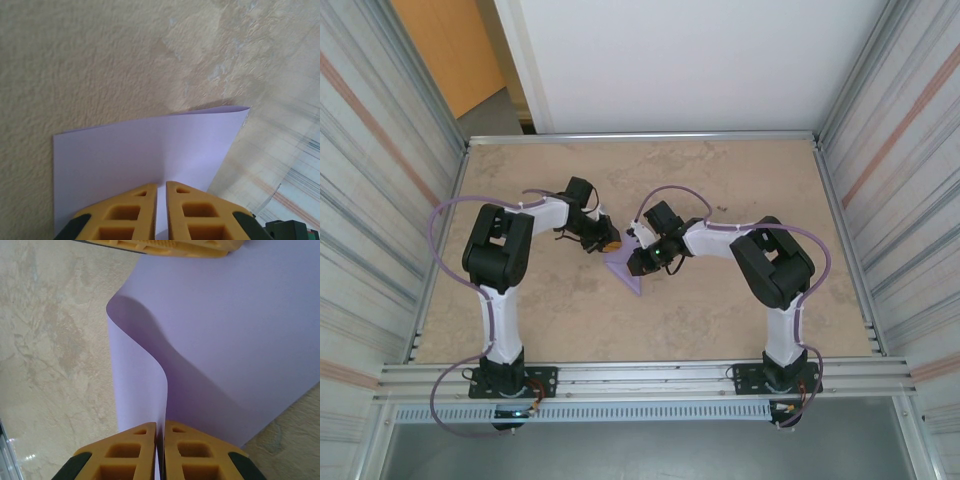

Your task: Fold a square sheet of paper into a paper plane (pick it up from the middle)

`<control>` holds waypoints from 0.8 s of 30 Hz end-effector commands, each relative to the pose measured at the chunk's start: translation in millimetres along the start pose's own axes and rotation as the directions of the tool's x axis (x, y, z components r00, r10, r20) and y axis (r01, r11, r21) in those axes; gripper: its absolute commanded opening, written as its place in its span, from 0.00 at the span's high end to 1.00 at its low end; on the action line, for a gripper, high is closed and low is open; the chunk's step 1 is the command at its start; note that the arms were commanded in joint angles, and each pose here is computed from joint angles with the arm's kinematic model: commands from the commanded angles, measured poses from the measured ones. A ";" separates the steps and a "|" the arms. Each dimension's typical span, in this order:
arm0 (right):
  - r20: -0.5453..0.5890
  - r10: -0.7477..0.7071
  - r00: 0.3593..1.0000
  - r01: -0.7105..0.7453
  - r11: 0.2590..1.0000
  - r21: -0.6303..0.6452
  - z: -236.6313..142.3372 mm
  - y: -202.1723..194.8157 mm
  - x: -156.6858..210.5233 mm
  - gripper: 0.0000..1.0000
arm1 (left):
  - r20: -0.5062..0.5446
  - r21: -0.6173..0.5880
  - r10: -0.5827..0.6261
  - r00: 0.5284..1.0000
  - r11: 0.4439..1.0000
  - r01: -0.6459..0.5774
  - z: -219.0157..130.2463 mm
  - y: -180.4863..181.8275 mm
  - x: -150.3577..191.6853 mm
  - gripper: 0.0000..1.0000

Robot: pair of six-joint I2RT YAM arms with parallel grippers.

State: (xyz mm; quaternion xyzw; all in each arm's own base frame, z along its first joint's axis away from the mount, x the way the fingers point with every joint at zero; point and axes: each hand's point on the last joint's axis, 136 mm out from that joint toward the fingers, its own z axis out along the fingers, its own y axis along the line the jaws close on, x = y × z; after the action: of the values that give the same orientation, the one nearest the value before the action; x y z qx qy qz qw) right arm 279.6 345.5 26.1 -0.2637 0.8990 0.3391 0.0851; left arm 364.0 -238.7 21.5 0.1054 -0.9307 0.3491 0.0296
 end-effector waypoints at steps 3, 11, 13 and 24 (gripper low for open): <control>-0.027 0.026 0.999 -0.026 1.000 -0.003 3.1 -0.4 0.9 0.88 | -0.043 -0.037 -0.017 0.999 0.999 0.015 10.4 12.7 9.7 0.87; -0.037 0.032 0.999 -0.032 0.999 0.007 5.5 -3.8 2.0 0.87 | -0.047 -0.036 -0.018 0.999 0.999 0.016 11.0 13.0 11.1 0.87; -0.041 0.033 0.999 -0.033 0.999 0.010 6.5 -4.5 3.2 0.88 | -0.047 -0.036 -0.017 0.999 0.999 0.015 10.8 12.7 11.1 0.87; -0.064 0.053 0.997 -0.051 0.998 0.041 11.4 -13.1 8.5 0.88 | -0.043 -0.029 -0.009 0.999 1.000 0.008 8.6 9.6 10.8 0.87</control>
State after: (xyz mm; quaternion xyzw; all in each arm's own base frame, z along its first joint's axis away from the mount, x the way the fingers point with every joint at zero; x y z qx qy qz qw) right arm 279.0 344.4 18.0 -0.2589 0.9052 0.3301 0.0672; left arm 363.9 -239.0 21.6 0.1051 -0.9306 0.3495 0.0297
